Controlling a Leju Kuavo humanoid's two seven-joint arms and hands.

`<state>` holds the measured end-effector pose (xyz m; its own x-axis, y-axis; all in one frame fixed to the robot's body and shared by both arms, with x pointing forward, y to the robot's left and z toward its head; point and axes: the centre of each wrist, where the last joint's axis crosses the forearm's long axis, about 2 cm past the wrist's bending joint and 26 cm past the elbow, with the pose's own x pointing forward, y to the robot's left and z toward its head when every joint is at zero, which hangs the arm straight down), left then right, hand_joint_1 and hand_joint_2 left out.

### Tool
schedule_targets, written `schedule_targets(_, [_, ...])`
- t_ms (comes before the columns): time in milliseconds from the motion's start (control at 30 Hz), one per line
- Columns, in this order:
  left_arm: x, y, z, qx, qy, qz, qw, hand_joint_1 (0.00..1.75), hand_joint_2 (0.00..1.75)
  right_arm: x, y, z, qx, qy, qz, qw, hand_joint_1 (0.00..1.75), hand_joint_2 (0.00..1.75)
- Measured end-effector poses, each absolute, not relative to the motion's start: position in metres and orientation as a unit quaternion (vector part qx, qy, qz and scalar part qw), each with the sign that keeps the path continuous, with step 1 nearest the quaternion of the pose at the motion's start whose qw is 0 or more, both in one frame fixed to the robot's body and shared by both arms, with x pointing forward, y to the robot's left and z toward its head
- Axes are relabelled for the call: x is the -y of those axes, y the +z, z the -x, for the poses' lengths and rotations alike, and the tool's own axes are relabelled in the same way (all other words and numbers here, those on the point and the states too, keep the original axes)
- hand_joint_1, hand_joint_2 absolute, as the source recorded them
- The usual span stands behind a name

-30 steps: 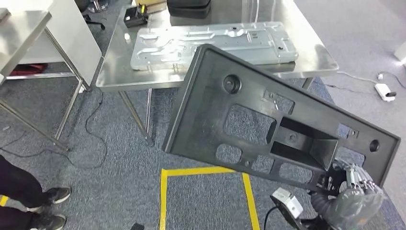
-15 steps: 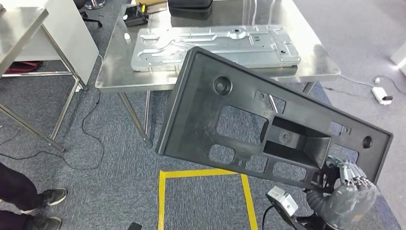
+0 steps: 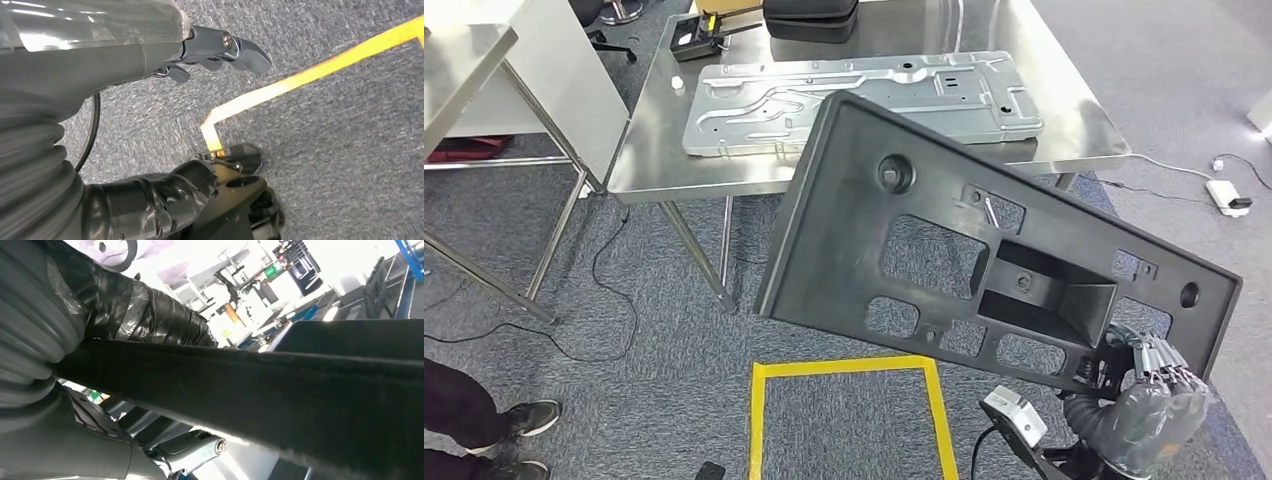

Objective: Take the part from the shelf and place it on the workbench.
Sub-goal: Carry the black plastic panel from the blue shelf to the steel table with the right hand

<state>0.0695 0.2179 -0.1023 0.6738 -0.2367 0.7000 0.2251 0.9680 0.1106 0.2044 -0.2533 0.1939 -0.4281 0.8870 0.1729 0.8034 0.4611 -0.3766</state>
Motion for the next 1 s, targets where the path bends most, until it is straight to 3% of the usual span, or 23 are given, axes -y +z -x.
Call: schedule_targets(1000, [-0.217, -0.102, -0.071, 0.385, -0.128, -0.005, 0.914, 0.0, 1.75, 0.242, 0.192, -0.211, 0.848, 0.13, 0.485, 0.172, 1.71, 1.75])
